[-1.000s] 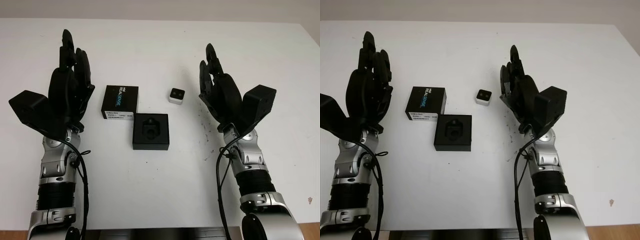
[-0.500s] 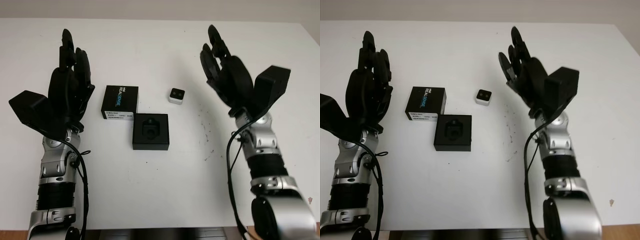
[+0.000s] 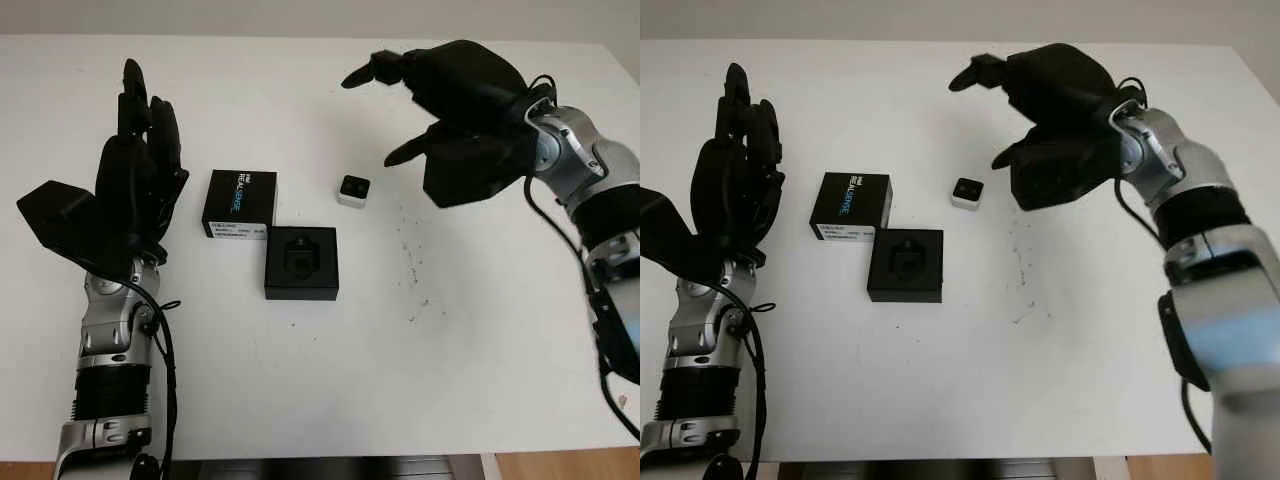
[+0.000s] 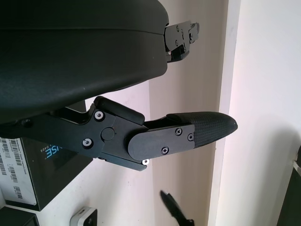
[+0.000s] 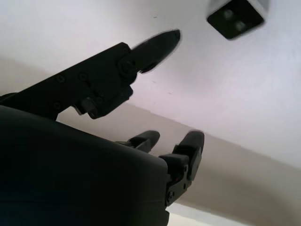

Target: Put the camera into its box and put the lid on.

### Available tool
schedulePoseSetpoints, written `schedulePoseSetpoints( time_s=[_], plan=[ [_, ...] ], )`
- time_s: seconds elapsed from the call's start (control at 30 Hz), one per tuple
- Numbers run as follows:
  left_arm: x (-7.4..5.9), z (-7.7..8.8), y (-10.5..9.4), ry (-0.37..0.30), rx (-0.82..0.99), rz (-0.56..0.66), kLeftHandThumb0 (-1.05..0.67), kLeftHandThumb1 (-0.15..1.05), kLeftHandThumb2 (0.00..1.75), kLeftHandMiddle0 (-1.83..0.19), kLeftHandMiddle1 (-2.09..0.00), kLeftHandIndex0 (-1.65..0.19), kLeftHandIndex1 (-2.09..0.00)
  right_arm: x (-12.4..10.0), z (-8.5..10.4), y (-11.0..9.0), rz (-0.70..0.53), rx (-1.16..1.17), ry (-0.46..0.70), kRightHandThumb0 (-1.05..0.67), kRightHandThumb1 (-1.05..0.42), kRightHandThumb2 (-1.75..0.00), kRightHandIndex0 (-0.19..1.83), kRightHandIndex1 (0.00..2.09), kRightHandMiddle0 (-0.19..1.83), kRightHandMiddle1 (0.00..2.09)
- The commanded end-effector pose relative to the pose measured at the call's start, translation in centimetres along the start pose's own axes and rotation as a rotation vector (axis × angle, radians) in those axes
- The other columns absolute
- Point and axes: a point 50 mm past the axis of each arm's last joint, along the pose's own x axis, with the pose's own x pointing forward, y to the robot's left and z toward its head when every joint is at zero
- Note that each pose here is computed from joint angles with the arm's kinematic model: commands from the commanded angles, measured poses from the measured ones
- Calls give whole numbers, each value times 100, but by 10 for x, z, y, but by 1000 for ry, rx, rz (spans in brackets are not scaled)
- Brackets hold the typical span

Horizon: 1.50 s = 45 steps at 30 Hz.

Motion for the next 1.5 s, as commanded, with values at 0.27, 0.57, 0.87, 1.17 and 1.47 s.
schedulePoseSetpoints(
  time_s=[0.27, 0.57, 0.87, 1.17, 1.47],
  plan=[
    [1, 3, -1, -17, 10, -1, -71, 105, 60, 19, 0, 19, 0, -4, 1, -1, -24, -306, -167, -21, -88, -8, 53, 15, 52, 21],
    [4, 3, -3, -20, 18, 2, -71, 105, 61, 19, 0, 19, 0, 1, 8, 7, -20, -223, -177, -33, -86, -4, 51, 12, 49, 18],
    [4, 3, -1, -21, 8, -3, -70, 105, 60, 19, 0, 19, 0, 11, 22, 19, 19, -116, -173, -33, -84, -5, 47, 10, 46, 16],
    [3, 3, -1, -21, -3, -2, -71, 105, 59, 19, 0, 19, 0, 16, 32, 25, 22, -108, -207, -32, -82, -5, 50, 11, 47, 16],
    [2, 3, 1, -15, 6, 7, -72, 105, 59, 19, 0, 19, 0, 14, 32, 33, 72, -117, -202, -32, -82, -5, 51, 10, 49, 15]
  ],
)
